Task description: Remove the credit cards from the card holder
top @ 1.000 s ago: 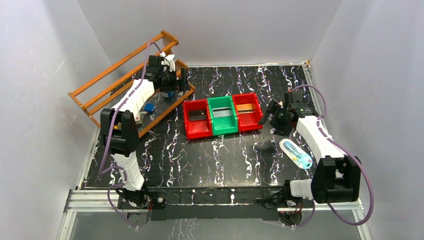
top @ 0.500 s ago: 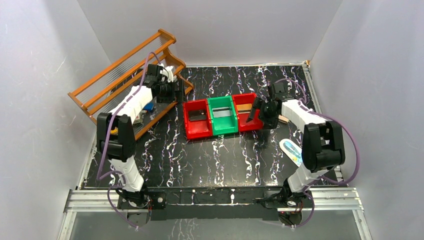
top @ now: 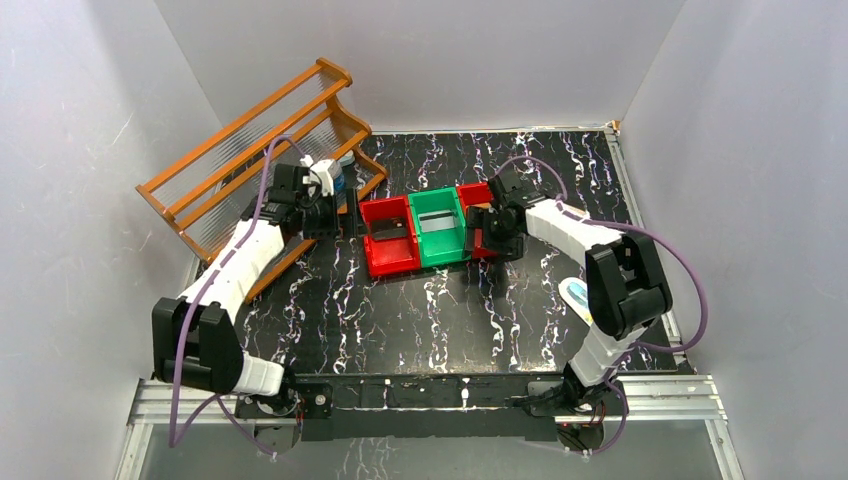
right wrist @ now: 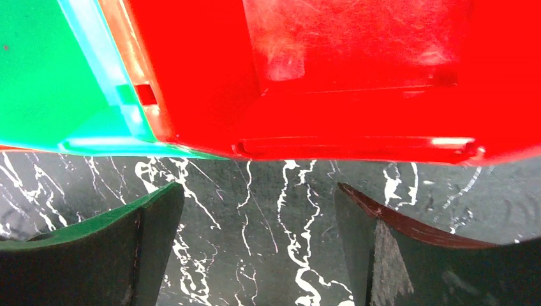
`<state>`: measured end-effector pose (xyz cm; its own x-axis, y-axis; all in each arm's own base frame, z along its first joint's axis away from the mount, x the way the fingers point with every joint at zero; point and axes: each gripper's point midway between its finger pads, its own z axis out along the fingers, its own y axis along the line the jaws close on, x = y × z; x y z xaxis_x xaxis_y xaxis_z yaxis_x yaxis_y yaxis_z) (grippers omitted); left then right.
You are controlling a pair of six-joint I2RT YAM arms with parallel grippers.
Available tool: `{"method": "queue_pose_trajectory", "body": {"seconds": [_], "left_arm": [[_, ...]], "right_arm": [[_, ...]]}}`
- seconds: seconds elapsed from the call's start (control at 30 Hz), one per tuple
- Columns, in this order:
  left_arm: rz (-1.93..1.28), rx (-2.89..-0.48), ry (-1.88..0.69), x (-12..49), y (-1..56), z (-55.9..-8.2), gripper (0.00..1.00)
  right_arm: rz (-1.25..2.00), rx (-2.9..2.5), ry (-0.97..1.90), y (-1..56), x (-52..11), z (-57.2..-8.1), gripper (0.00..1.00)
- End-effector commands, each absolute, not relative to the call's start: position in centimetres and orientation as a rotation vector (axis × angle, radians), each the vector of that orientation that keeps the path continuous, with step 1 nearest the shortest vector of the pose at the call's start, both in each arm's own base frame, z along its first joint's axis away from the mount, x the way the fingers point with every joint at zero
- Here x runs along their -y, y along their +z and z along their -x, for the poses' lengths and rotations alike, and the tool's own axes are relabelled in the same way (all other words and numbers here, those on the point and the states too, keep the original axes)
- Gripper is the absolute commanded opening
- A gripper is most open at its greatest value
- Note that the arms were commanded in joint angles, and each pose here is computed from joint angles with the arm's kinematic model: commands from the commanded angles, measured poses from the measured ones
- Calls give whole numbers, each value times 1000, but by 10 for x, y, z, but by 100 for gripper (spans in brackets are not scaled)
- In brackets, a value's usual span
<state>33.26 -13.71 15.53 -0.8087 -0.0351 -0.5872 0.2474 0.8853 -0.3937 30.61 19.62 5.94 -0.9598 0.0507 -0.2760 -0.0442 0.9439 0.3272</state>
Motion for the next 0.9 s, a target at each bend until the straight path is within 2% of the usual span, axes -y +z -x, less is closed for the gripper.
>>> {"method": "queue_pose_trajectory", "body": {"seconds": [0.0,0.17,0.37,0.63,0.87], "left_arm": [[-111,-2469,-669,139,152,-307,98],[-72,-2517,-704,144,137,-289,97],[-39,-2554,-665,151,122,-284,97],[-43,-2646,-558,163,95,-292,90],[-43,-2682,-328,147,74,-307,83]], "right_arm": [[-72,-2670,366,101,-178,-324,97],[-187,-2528,61,136,-117,-349,98],[-485,-2425,-20,148,-35,-386,98],[-793,-2447,-124,100,43,-419,98],[-813,-2520,4,69,52,-433,98]]}}
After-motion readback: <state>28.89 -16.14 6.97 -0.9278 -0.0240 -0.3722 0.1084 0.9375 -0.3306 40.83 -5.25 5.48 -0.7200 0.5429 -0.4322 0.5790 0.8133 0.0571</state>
